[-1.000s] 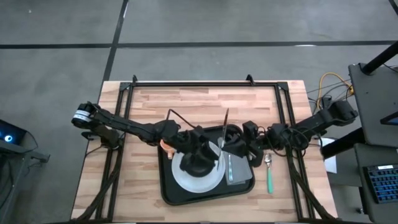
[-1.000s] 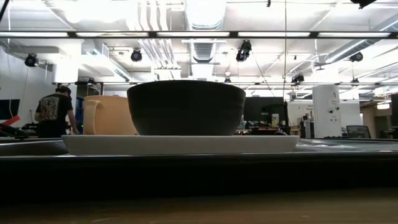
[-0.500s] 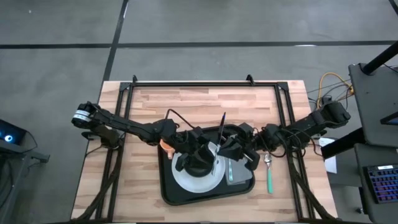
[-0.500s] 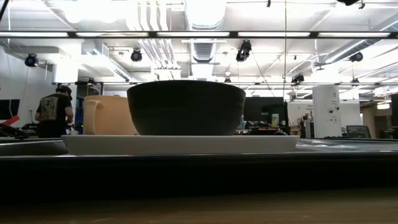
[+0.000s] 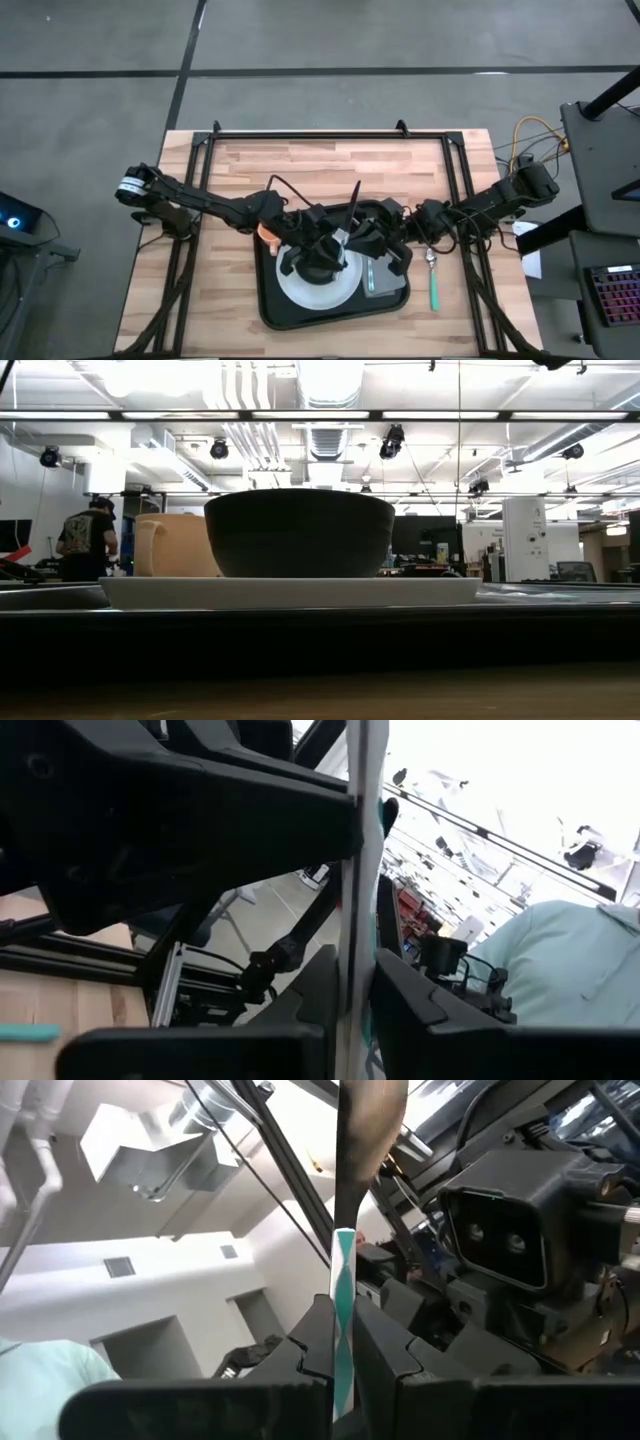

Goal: Set up tray
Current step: Put the blue butter knife on the gray napkin to the right side of the blue fork

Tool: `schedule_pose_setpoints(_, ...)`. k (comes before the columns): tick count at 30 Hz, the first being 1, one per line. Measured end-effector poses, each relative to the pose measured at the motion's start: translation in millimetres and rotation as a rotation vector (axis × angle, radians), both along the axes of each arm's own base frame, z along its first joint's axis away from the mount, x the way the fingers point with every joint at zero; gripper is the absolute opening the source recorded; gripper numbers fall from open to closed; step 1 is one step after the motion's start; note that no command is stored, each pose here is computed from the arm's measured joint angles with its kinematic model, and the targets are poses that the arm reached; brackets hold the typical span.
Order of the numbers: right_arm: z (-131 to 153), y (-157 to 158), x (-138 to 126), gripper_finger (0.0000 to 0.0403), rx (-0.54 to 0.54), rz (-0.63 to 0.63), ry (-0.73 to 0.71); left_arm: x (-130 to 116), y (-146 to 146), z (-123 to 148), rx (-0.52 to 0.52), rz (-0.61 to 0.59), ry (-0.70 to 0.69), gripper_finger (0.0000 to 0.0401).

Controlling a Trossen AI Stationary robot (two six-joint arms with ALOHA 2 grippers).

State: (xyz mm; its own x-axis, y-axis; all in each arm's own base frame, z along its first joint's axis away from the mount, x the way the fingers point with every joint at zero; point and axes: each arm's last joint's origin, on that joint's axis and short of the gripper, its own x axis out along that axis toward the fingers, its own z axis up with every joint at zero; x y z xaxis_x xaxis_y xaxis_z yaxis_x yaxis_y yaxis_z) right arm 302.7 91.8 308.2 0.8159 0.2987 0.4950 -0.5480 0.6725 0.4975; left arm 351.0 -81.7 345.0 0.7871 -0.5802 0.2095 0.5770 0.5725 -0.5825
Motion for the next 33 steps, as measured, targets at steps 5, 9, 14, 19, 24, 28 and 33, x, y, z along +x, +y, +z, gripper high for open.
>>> schedule_pose_setpoints(5, 2, 0, 2, 0.0023, -0.009, -0.006, 0.006, 0, 0, 0, 0.008, -0.004, -0.002, 0.0022)
schedule_pose_setpoints(9, 9, -2, -4, 0.0055, 0.042, 0.025, 0.012, 1, 1, -1, 0.007, 0.022, 0.009, 0.0022)
schedule_pose_setpoints(14, 24, -5, -26, 0.0118, 0.052, 0.040, 0.201, 3, 3, -10, 0.053, 0.092, 0.080, 0.0022)
schedule_pose_setpoints(19, 31, 9, -63, 0.0173, 0.095, -0.346, 0.601, 7, 15, -19, 0.118, 0.277, 0.152, 0.0022)
schedule_pose_setpoints(24, 49, 25, -87, 0.0190, 0.107, -0.819, 0.680, 10, 26, -29, 0.179, 0.498, 0.255, 0.0022)
schedule_pose_setpoints(28, 55, 29, -74, 0.0182, 0.053, -0.973, 0.711, 13, 35, -26, 0.216, 0.540, 0.255, 0.0022)
schedule_pose_setpoints(33, 54, 29, -43, 0.0161, -0.004, -1.017, 0.797, 14, 42, -27, 0.275, 0.610, 0.326, 0.0022)
